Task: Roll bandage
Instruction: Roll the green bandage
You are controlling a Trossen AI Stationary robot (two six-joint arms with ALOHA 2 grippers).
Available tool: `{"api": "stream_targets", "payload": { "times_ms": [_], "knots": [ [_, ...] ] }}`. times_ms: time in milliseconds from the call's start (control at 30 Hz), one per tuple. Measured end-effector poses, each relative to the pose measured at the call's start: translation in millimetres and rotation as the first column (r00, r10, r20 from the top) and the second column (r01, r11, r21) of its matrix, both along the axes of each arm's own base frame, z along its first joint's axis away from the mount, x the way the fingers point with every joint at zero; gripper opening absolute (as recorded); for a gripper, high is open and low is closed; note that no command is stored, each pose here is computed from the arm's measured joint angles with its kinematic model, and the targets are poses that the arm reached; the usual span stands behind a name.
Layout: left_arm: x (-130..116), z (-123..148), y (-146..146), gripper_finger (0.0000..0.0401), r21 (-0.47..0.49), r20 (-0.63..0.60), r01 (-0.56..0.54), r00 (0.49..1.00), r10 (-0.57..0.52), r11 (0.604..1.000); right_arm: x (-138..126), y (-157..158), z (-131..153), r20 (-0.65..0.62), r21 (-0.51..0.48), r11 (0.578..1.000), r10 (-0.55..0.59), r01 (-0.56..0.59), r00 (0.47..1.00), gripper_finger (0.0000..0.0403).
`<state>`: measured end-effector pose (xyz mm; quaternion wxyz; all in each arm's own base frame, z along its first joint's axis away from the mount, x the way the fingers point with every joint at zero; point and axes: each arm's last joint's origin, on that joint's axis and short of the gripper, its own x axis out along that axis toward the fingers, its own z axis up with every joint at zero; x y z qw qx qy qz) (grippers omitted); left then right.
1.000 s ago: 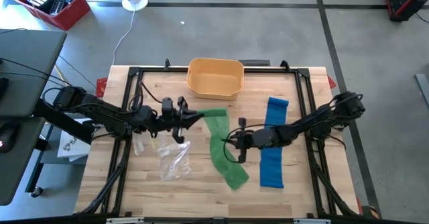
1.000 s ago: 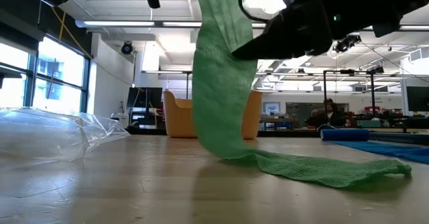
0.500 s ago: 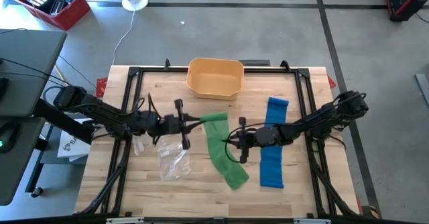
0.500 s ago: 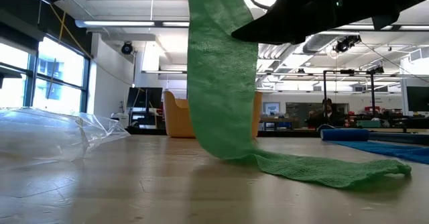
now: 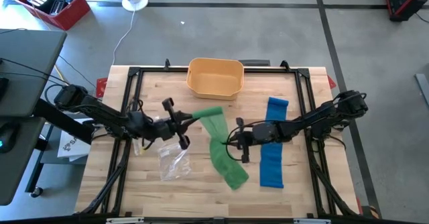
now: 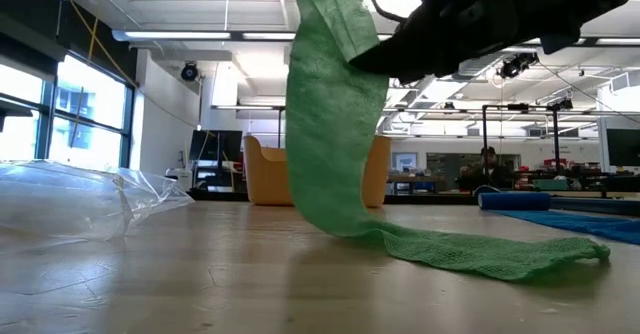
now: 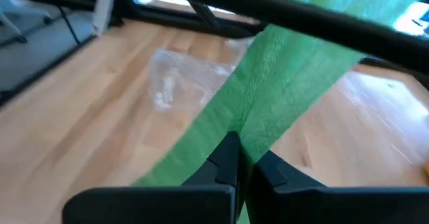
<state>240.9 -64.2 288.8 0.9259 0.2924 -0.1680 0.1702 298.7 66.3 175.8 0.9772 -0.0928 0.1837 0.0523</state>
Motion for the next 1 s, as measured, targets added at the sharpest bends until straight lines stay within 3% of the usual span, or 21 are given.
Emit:
{"api": "stream_targets", "payload": {
  "times_ms": [233,333,400,600,733,833,1000],
  "knots": [
    [-10,15,2,0.0007,-0.156,0.219,0.083,0.975,-0.048,0.984,0,-7,-2,-0.028,-0.006,0.999,-0.031,0.031,0.999,0.0],
    [-15,21,4,0.0007,-0.27,0.333,0.176,0.94,-0.08,0.947,0,-8,-2,-0.032,-0.018,1.0,-0.025,0.024,0.999,0.0],
    [-16,21,4,0.0007,-0.296,0.355,0.202,0.93,-0.088,0.934,1,-10,-3,-0.035,-0.027,0.999,-0.026,0.025,0.999,0.0],
    [-11,15,4,0.0007,-0.195,0.205,0.017,0.978,0.024,0.981,0,-9,-4,-0.038,-0.024,1.0,-0.013,0.012,0.999,0.0],
    [-3,4,2,0.0007,0.039,0.005,-0.111,0.994,0.111,0.993,0,-3,-2,-0.015,0.023,0.996,0.084,-0.084,0.996,0.0],
    [2,-7,0,0.0007,0.174,-0.13,-0.124,0.98,0.148,0.977,1,1,1,0.021,0.027,0.994,0.105,-0.106,0.994,0.0],
    [6,-17,-3,0.0007,0.18,-0.22,-0.043,0.972,0.083,0.983,2,2,7,0.086,0.034,0.994,0.105,-0.108,0.991,0.0]
  ]
}}
